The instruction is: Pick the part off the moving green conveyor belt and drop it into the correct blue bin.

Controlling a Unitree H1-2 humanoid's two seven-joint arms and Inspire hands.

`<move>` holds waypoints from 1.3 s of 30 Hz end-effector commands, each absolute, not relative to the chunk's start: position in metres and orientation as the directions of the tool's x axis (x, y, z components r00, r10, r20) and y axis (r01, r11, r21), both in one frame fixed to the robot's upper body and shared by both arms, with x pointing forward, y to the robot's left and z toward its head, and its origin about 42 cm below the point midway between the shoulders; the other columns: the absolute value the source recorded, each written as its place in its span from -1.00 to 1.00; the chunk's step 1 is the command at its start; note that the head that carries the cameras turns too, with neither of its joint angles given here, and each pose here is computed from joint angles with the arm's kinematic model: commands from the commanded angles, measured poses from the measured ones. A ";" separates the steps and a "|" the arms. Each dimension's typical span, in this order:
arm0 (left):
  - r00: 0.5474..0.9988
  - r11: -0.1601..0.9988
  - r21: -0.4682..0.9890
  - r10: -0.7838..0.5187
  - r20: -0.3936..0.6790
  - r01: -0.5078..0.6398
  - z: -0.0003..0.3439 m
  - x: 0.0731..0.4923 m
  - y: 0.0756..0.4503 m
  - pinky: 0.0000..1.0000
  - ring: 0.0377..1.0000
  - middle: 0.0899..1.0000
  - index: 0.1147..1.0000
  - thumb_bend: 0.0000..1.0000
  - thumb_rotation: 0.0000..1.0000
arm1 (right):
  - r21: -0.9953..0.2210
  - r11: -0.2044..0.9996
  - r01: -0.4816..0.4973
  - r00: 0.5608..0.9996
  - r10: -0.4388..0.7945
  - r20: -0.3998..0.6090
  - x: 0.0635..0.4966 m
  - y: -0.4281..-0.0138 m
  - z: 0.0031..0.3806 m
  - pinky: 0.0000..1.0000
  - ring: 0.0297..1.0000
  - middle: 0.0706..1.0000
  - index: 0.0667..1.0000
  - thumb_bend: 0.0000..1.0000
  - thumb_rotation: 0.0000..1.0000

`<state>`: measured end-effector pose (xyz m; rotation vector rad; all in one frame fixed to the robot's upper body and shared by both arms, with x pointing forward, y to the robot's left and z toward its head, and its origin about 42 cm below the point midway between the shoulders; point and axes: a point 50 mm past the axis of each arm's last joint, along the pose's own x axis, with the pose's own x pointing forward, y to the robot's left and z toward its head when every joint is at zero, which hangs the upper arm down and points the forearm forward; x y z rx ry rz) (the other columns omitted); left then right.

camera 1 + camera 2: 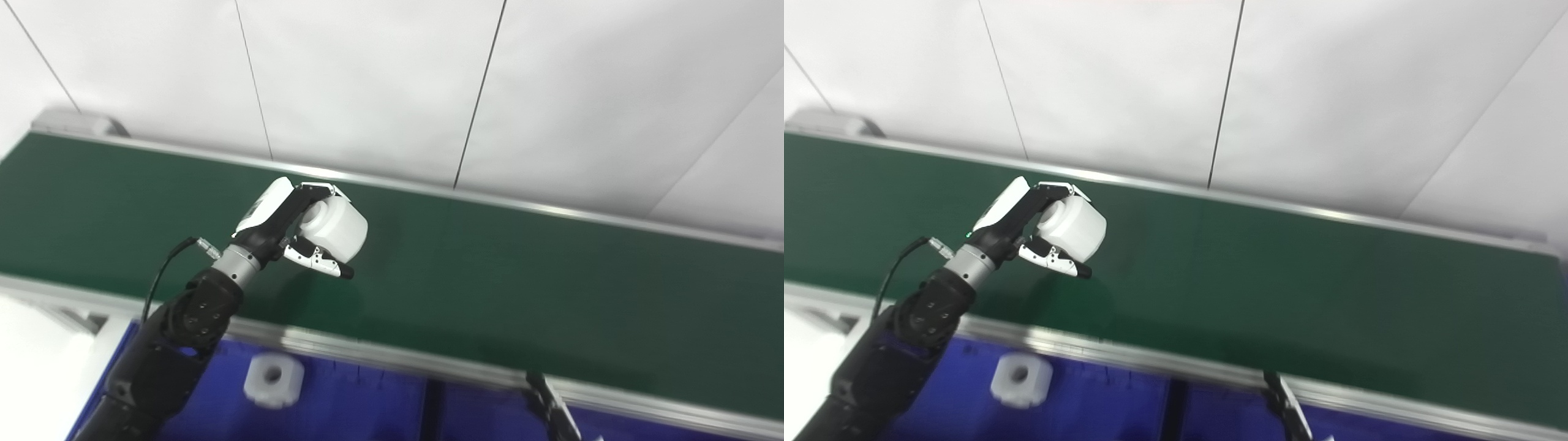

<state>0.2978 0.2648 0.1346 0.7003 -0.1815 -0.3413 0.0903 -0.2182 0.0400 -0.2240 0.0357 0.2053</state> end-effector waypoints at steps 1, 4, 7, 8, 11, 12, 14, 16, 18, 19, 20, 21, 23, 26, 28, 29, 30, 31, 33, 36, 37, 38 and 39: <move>0.896 0.708 0.667 -0.423 0.135 0.233 0.154 0.285 0.262 -0.17 -0.16 -0.05 -0.21 0.00 -1.00 | -0.214 0.958 -0.191 0.979 0.201 0.027 0.092 -0.216 0.057 0.76 0.83 0.85 0.83 0.64 -0.22; 0.882 0.714 0.647 -0.452 0.135 0.267 0.154 0.260 0.258 -0.17 -0.15 -0.05 -0.20 0.00 -1.00 | -0.219 0.957 -0.190 0.978 0.203 0.040 0.094 -0.215 0.064 0.77 0.83 0.85 0.83 0.64 -0.23; 0.872 0.709 0.626 -0.481 0.093 0.325 0.151 0.233 0.254 -0.12 -0.11 -0.07 -0.20 0.00 -1.00 | -0.219 0.958 -0.184 0.979 0.200 0.050 0.095 -0.214 0.070 0.76 0.82 0.85 0.83 0.65 -0.24; 0.869 0.707 0.621 -0.488 0.080 0.339 0.151 0.226 0.252 -0.11 -0.11 -0.07 -0.20 0.00 -1.00 | -0.219 0.958 -0.184 0.979 0.199 0.050 0.096 -0.214 0.072 0.76 0.82 0.85 0.83 0.65 -0.24; 0.860 0.684 0.634 -0.507 0.057 0.361 0.147 0.209 0.249 -0.09 -0.11 -0.08 -0.20 0.00 -1.00 | -0.223 0.958 -0.181 0.980 0.196 0.045 0.095 -0.215 0.077 0.76 0.82 0.85 0.83 0.65 -0.24; 0.857 0.678 0.635 -0.514 0.048 0.370 0.145 0.203 0.248 -0.09 -0.11 -0.08 -0.20 0.00 -1.00 | -0.223 0.958 -0.180 0.980 0.194 0.042 0.094 -0.216 0.079 0.76 0.82 0.85 0.82 0.65 -0.23; 0.855 0.684 0.613 -0.518 0.025 0.396 0.140 0.187 0.244 -0.08 -0.10 -0.07 -0.22 0.00 -1.00 | -0.221 0.959 -0.180 0.980 0.193 0.038 0.094 -0.218 0.082 0.75 0.82 0.85 0.82 0.66 -0.24; 0.853 0.697 0.575 -0.522 -0.004 0.428 0.133 0.172 0.239 -0.09 -0.10 -0.06 -0.22 0.00 -1.00 | -0.226 0.957 -0.181 0.980 0.195 0.039 0.093 -0.220 0.084 0.75 0.81 0.84 0.82 0.66 -0.24; 0.848 0.694 0.552 -0.528 -0.047 0.462 0.126 0.162 0.235 -0.08 -0.09 -0.06 -0.22 0.00 -1.00 | -0.233 0.955 -0.183 0.980 0.197 0.039 0.092 -0.223 0.086 0.75 0.81 0.83 0.82 0.65 -0.23; 0.847 0.692 0.547 -0.529 -0.060 0.471 0.123 0.159 0.233 -0.05 -0.09 -0.06 -0.23 0.00 -1.00 | -0.235 0.955 -0.182 0.980 0.196 0.039 0.091 -0.225 0.086 0.76 0.81 0.83 0.81 0.65 -0.23; 0.844 0.687 0.543 -0.531 -0.077 0.482 0.116 0.156 0.232 -0.04 -0.08 -0.06 -0.23 0.00 -1.00 | -0.233 0.955 -0.183 0.980 0.197 0.037 0.090 -0.226 0.087 0.76 0.81 0.84 0.81 0.64 -0.24; 0.842 0.684 0.539 -0.532 -0.092 0.491 0.110 0.153 0.230 -0.04 -0.08 -0.06 -0.23 0.00 -1.00 | -0.234 0.955 -0.185 0.980 0.198 0.034 0.089 -0.229 0.087 0.76 0.82 0.84 0.81 0.64 -0.24; 0.842 0.679 0.539 -0.527 -0.114 0.498 0.101 0.150 0.226 -0.05 -0.09 -0.05 -0.22 -0.01 -1.00 | -0.237 0.953 -0.188 0.979 0.200 0.027 0.088 -0.231 0.088 0.78 0.82 0.84 0.82 0.63 -0.24; 0.832 0.661 0.543 -0.537 -0.139 0.518 0.090 0.147 0.220 -0.06 -0.10 -0.05 -0.22 -0.01 -1.00 | -0.228 0.954 -0.194 0.979 0.203 0.012 0.087 -0.235 0.088 0.77 0.82 0.85 0.82 0.64 -0.25; 0.805 0.607 0.573 -0.567 -0.174 0.551 0.080 0.146 0.216 -0.05 -0.10 -0.04 -0.21 -0.01 -1.00 | -0.225 0.953 -0.201 0.978 0.207 0.002 0.087 -0.237 0.088 0.76 0.82 0.84 0.82 0.65 -0.24; 0.791 0.571 0.591 -0.578 -0.202 0.569 0.075 0.146 0.214 -0.09 -0.14 -0.04 -0.19 -0.01 -1.00 | -0.220 0.954 -0.204 0.978 0.208 -0.002 0.087 -0.238 0.087 0.77 0.82 0.85 0.82 0.65 -0.24; 0.780 0.540 0.609 -0.584 -0.227 0.581 0.072 0.147 0.213 -0.18 -0.19 -0.03 -0.15 -0.01 -1.00 | -0.213 0.955 -0.205 0.978 0.208 -0.006 0.088 -0.238 0.087 0.78 0.84 0.85 0.82 0.65 -0.24; 0.770 0.507 0.627 -0.586 -0.252 0.591 0.068 0.148 0.213 -0.19 -0.19 -0.03 -0.15 -0.01 -1.00 | -0.210 0.956 -0.204 0.978 0.207 -0.008 0.089 -0.238 0.087 0.78 0.84 0.85 0.82 0.66 -0.25; 0.751 0.445 0.655 -0.586 -0.303 0.611 0.061 0.149 0.212 -0.10 -0.17 -0.05 -0.15 0.00 -1.00 | -0.210 0.956 -0.205 0.978 0.208 -0.010 0.092 -0.239 0.087 0.79 0.85 0.86 0.82 0.66 -0.23; 0.699 0.261 0.706 -0.561 -0.444 0.659 0.057 0.150 0.206 0.17 0.29 0.23 -0.14 -0.01 -0.91 | -0.218 0.955 -0.202 0.979 0.205 -0.009 0.094 -0.240 0.087 0.80 0.86 0.87 0.82 0.65 -0.21; 0.674 0.156 0.726 -0.538 -0.506 0.670 0.058 0.151 0.202 0.43 0.47 0.42 0.20 -0.05 -0.35 | -0.218 0.956 -0.198 0.980 0.201 -0.008 0.095 -0.240 0.087 0.80 0.86 0.87 0.82 0.65 -0.21; 0.662 0.075 0.736 -0.506 -0.553 0.673 0.059 0.152 0.199 0.80 0.68 0.62 0.49 0.07 0.47 | -0.222 0.955 -0.195 0.980 0.199 -0.008 0.097 -0.240 0.087 0.79 0.86 0.87 0.81 0.65 -0.21; 0.654 0.016 0.738 -0.476 -0.588 0.675 0.060 0.153 0.197 0.92 0.78 0.72 0.61 0.20 0.78 | -0.227 0.954 -0.194 0.980 0.197 -0.007 0.098 -0.240 0.087 0.79 0.86 0.87 0.81 0.64 -0.21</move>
